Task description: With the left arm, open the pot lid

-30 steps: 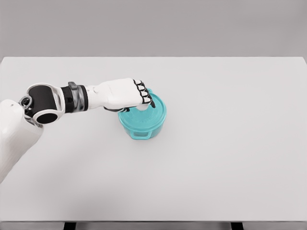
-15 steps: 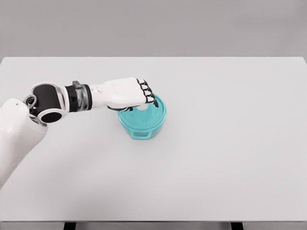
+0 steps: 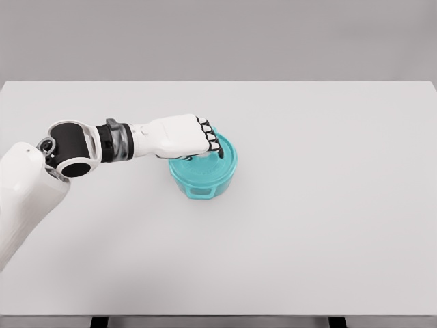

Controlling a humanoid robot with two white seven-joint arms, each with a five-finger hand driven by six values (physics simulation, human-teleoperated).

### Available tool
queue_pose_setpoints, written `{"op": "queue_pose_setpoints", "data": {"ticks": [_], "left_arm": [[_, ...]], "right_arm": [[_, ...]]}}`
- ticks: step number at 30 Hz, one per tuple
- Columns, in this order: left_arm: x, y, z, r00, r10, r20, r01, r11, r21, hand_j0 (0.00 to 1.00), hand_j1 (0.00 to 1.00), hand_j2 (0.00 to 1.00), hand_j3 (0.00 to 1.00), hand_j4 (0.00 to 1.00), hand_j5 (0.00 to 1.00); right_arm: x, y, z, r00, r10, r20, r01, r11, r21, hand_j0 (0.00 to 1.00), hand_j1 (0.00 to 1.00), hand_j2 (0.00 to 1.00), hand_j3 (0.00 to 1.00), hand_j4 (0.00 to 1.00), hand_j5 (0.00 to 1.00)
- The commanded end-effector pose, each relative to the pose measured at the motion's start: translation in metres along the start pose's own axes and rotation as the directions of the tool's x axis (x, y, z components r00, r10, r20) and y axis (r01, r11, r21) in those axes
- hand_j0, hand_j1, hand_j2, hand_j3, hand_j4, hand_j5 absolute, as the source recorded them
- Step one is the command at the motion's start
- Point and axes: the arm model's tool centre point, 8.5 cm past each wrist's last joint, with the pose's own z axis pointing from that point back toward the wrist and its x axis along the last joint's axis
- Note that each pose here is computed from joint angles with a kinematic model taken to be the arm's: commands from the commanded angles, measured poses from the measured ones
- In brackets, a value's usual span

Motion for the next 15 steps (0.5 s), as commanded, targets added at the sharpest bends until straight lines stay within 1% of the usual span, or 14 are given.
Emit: {"op": "queue_pose_setpoints", "data": {"ticks": [1, 4, 6, 15], "left_arm": [[-0.0001, -0.0002, 0.0001, 1.000, 0.003, 0.001, -0.003, 1.000, -0.001, 0.66, 0.66, 0.66, 0.66, 0.66, 0.66], [-0.0004, -0.0005, 0.0006, 1.000, 0.003, 0.000, -0.003, 1.000, -0.002, 0.65, 0.65, 0.65, 0.65, 0.65, 0.65], [-0.0004, -0.0005, 0.0006, 1.000, 0.003, 0.000, -0.003, 1.000, -0.002, 0.60, 0.60, 0.60, 0.60, 0.60, 0.60], [-0.0012, -0.0007, 0.0013, 1.000, 0.006, -0.002, -0.006, 1.000, -0.001, 0.59, 0.59, 0.59, 0.59, 0.59, 0.59]], "right_arm": [[0.0000, -0.0001, 0.0000, 1.000, -0.001, 0.000, 0.001, 1.000, -0.001, 1.00, 1.00, 1.00, 1.00, 1.00, 1.00], [0.0000, -0.0001, 0.0000, 1.000, -0.001, 0.000, 0.001, 1.000, -0.001, 1.00, 1.00, 1.00, 1.00, 1.00, 1.00], [0.0000, 0.0000, 0.0000, 1.000, -0.001, 0.000, 0.001, 1.000, 0.000, 1.00, 1.00, 1.00, 1.00, 1.00, 1.00], [0.0000, 0.0000, 0.0000, 1.000, -0.001, 0.000, 0.001, 1.000, 0.000, 1.00, 1.00, 1.00, 1.00, 1.00, 1.00]]}}
